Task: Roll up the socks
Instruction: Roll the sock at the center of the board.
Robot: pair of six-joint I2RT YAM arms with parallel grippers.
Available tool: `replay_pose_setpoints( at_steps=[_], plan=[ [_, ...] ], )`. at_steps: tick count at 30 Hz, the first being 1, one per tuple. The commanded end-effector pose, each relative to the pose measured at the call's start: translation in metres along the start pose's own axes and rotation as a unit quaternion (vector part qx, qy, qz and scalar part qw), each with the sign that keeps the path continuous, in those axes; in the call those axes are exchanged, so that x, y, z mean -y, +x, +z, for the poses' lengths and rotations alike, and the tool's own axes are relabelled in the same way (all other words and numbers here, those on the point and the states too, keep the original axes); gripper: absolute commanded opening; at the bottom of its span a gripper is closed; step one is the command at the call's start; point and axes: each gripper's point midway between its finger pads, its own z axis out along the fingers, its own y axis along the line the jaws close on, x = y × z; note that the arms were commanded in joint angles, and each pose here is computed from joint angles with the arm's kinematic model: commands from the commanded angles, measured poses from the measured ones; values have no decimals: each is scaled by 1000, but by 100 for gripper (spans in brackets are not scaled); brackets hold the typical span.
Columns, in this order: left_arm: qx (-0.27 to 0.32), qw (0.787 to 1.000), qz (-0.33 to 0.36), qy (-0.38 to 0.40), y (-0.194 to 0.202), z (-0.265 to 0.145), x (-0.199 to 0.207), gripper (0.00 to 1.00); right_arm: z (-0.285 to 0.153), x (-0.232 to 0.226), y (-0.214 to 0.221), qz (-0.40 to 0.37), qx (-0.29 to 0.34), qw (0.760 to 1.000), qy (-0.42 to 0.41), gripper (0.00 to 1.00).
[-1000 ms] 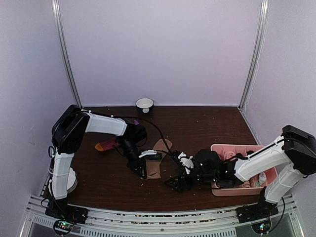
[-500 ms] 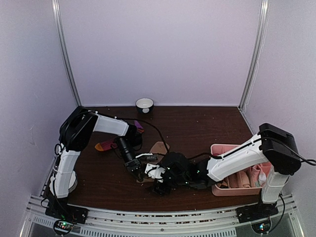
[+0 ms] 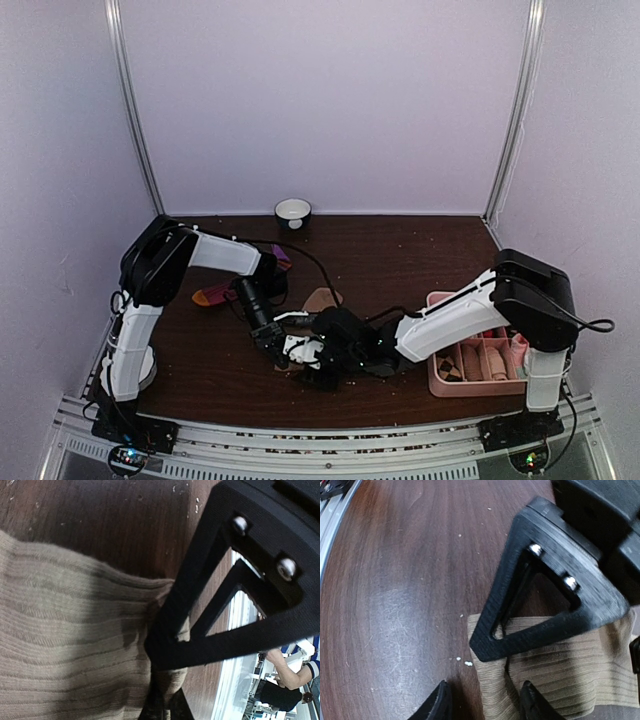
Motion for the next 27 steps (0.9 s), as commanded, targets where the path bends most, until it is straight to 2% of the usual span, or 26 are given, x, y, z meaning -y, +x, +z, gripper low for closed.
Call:
replay_pose_setpoints(
  at_steps=[1, 5, 6, 7, 13, 17, 20, 22, 25, 27],
  plan=[
    [-30, 999, 3, -19, 14, 6, -16, 0, 4, -2, 22, 13, -23, 1000, -16, 41],
    [-28, 999, 8, -29, 12, 3, -17, 0, 5, -5, 27, 32, -29, 998, -38, 25],
    [-27, 999, 10, -34, 12, 2, -17, 0, 6, -5, 30, 41, -32, 998, -40, 17],
    [-24, 999, 14, -40, 11, 0, -17, 0, 6, -4, 31, 48, -33, 997, -40, 1],
    [-10, 995, 44, -94, 2, -16, -14, 0, 7, -7, 37, 89, -23, 994, -58, 0],
    [16, 983, 70, -168, -11, -41, -9, 1, 6, -3, 44, 146, -44, 986, -69, 0],
    [36, 962, 96, -252, -17, -68, -5, 11, 1, 2, 41, 191, -45, 978, -67, 0],
    [48, 943, 116, -309, -18, -87, -1, 13, -2, 2, 39, 227, -47, 969, -83, 0],
    [65, 913, 143, -376, -16, -110, 7, 26, -3, -3, 45, 262, -76, 957, -94, 0],
    [72, 903, 153, -395, -16, -119, 14, 20, -4, -7, 51, 283, -95, 949, -100, 0]
  ],
)
